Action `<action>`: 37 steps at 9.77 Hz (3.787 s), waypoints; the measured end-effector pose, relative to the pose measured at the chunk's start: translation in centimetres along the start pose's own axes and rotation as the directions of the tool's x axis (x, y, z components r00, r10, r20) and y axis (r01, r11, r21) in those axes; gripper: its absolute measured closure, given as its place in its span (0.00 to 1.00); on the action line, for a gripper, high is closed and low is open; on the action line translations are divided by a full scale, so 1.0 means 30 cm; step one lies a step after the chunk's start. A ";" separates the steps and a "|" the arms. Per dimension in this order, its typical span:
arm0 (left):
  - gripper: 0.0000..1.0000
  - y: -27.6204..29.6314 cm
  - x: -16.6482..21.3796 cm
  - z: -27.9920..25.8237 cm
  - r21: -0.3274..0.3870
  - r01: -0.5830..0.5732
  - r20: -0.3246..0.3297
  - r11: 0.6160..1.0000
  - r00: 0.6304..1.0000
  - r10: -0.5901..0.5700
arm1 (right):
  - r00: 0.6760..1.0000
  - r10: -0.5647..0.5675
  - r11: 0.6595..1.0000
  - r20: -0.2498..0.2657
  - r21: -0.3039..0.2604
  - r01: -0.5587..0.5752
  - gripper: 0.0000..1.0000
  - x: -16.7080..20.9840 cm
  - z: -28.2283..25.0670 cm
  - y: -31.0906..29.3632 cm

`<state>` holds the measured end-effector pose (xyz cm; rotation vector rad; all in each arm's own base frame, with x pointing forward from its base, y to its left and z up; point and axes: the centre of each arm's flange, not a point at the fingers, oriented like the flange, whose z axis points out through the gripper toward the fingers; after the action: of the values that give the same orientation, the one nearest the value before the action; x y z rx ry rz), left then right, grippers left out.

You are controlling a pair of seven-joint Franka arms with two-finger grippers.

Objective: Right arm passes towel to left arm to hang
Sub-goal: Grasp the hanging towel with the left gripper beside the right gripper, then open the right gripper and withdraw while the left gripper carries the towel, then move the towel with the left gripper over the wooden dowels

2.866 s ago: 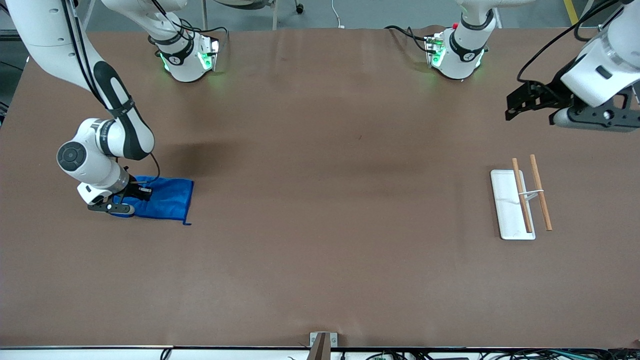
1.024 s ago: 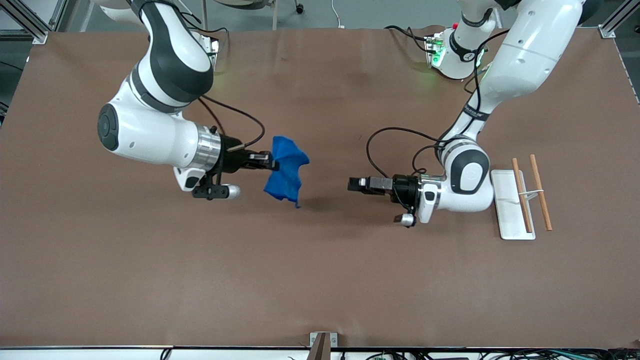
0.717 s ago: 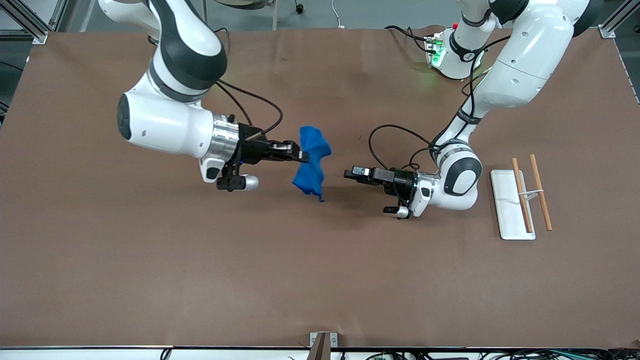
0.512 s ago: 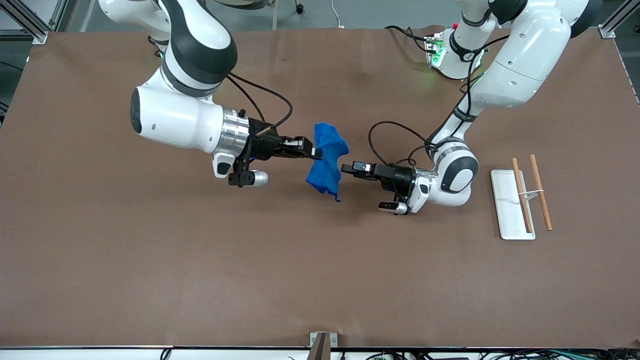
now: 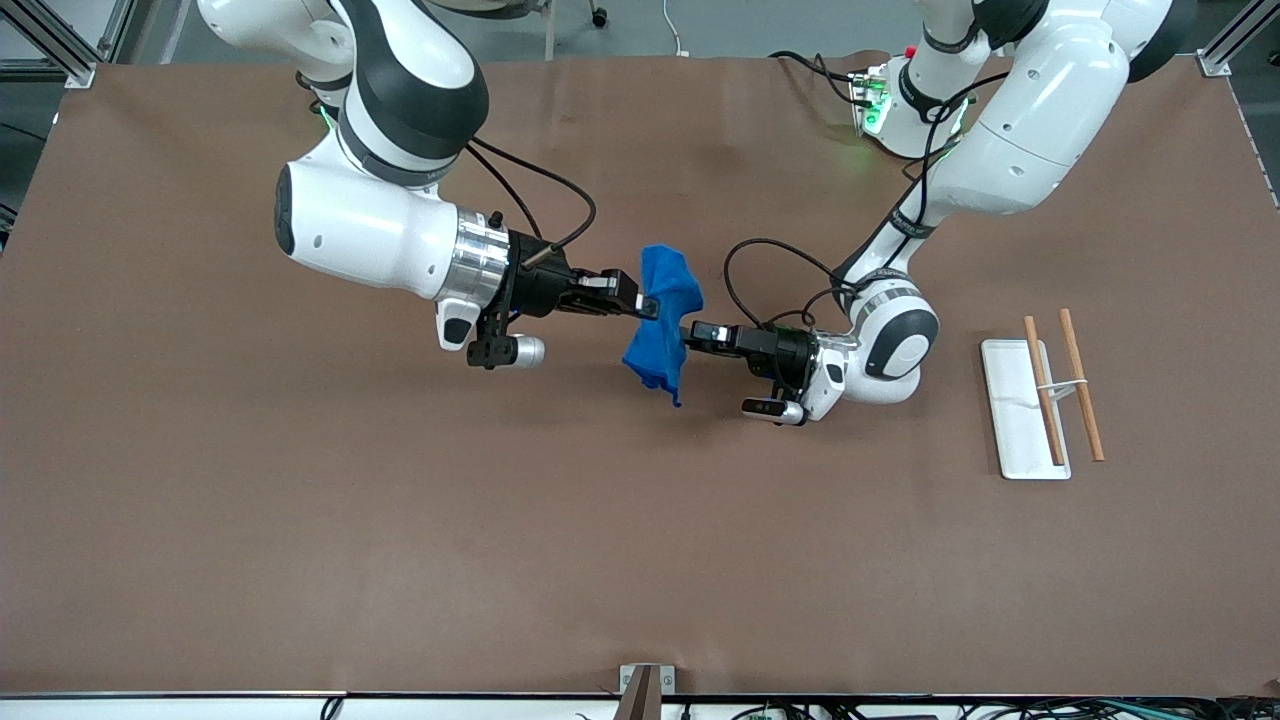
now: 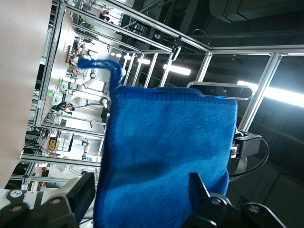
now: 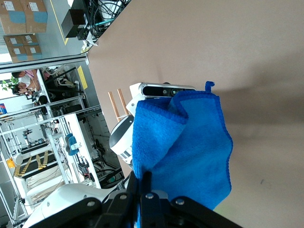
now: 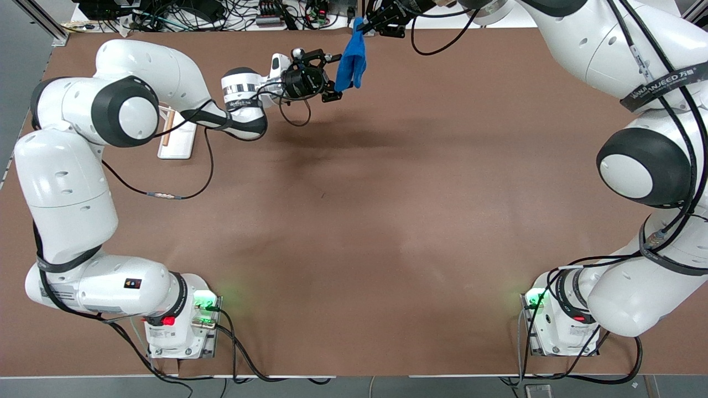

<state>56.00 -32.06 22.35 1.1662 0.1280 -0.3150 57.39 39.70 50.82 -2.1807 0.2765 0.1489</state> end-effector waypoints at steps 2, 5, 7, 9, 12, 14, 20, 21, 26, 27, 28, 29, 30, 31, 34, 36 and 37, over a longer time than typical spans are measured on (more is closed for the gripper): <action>0.34 0.019 0.012 -0.012 -0.003 -0.011 -0.006 1.000 1.000 0.011 | 1.000 -0.006 1.000 0.011 -0.003 0.006 0.96 -0.020 0.021 -0.009; 0.83 0.044 0.028 -0.034 -0.006 -0.025 -0.017 1.000 1.000 0.025 | 1.000 0.016 1.000 0.025 -0.008 -0.016 0.96 -0.060 0.066 -0.026; 0.92 0.060 0.038 -0.062 -0.009 -0.028 -0.030 1.000 0.999 0.028 | 1.000 0.020 1.000 0.022 -0.008 -0.020 0.96 -0.055 0.062 -0.024; 0.94 0.096 0.058 -0.117 -0.013 -0.013 -0.051 1.000 0.999 0.012 | 0.997 0.068 0.998 0.019 -0.009 -0.068 0.95 -0.052 0.059 -0.023; 0.98 0.212 0.102 -0.225 0.007 0.015 -0.078 1.000 0.997 -0.015 | 0.999 0.045 0.983 0.011 -0.180 -0.042 0.52 -0.004 -0.010 0.042; 0.98 0.375 0.117 -0.276 0.113 0.089 -0.132 0.990 0.989 -0.074 | 0.998 0.016 0.926 -0.065 -0.376 -0.039 0.22 0.063 -0.154 0.110; 0.98 0.940 -0.001 -0.398 0.671 0.437 -0.479 0.599 0.872 -0.100 | 0.950 -0.056 0.707 -0.306 -0.684 -0.179 0.00 0.221 -0.742 0.312; 0.98 0.995 -0.031 -0.425 0.713 0.514 -0.559 0.477 0.827 -0.054 | 0.947 -0.052 0.686 -0.317 -0.700 -0.197 0.00 0.216 -0.838 0.336; 0.98 1.039 -0.127 -0.587 0.654 0.752 -0.756 0.083 0.646 0.107 | 0.957 -0.019 0.662 -0.290 -0.721 -0.205 0.00 0.173 -1.274 0.503; 0.98 1.049 -0.155 -0.671 0.601 0.797 -0.799 0.061 0.596 0.078 | 0.959 -0.010 0.663 -0.282 -0.720 -0.205 0.00 0.166 -1.354 0.552; 0.98 1.051 -0.182 -0.741 0.555 0.832 -0.830 0.020 0.553 0.069 | 0.962 -0.004 0.667 -0.274 -0.717 -0.202 0.00 0.154 -1.429 0.591; 0.98 1.046 -0.207 -0.806 0.519 0.855 -0.853 -0.016 0.519 0.060 | 0.965 -0.004 0.672 -0.263 -0.715 -0.192 0.00 0.136 -1.499 0.611; 0.98 1.040 -0.232 -0.882 0.487 0.873 -0.872 -0.032 0.488 0.041 | 0.966 -0.005 0.678 -0.258 -0.711 -0.187 0.00 0.117 -1.560 0.619; 0.98 1.036 -0.254 -0.970 0.469 0.882 -0.882 -0.039 0.470 0.027 | 0.967 -0.009 0.681 -0.256 -0.710 -0.181 0.00 0.105 -1.599 0.624; 0.98 1.064 -0.276 -1.216 0.538 0.838 -0.836 -0.087 0.544 0.072 | 0.976 -0.038 0.645 -0.217 -0.751 -0.141 0.00 0.107 -1.562 0.603; 0.98 1.117 -0.229 -1.260 0.606 0.785 -0.774 -0.132 0.619 0.134 | 0.976 -0.050 0.624 -0.210 -0.770 -0.133 0.00 0.086 -1.585 0.604; 0.98 1.137 -0.202 -1.266 0.633 0.761 -0.745 -0.140 0.648 0.155 | 0.977 -0.061 0.618 -0.202 -0.776 -0.122 0.00 0.070 -1.614 0.615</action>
<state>63.19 16.00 39.12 2.8644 1.0587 -0.5186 55.02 -10.34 64.17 -3.1001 0.4266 0.0565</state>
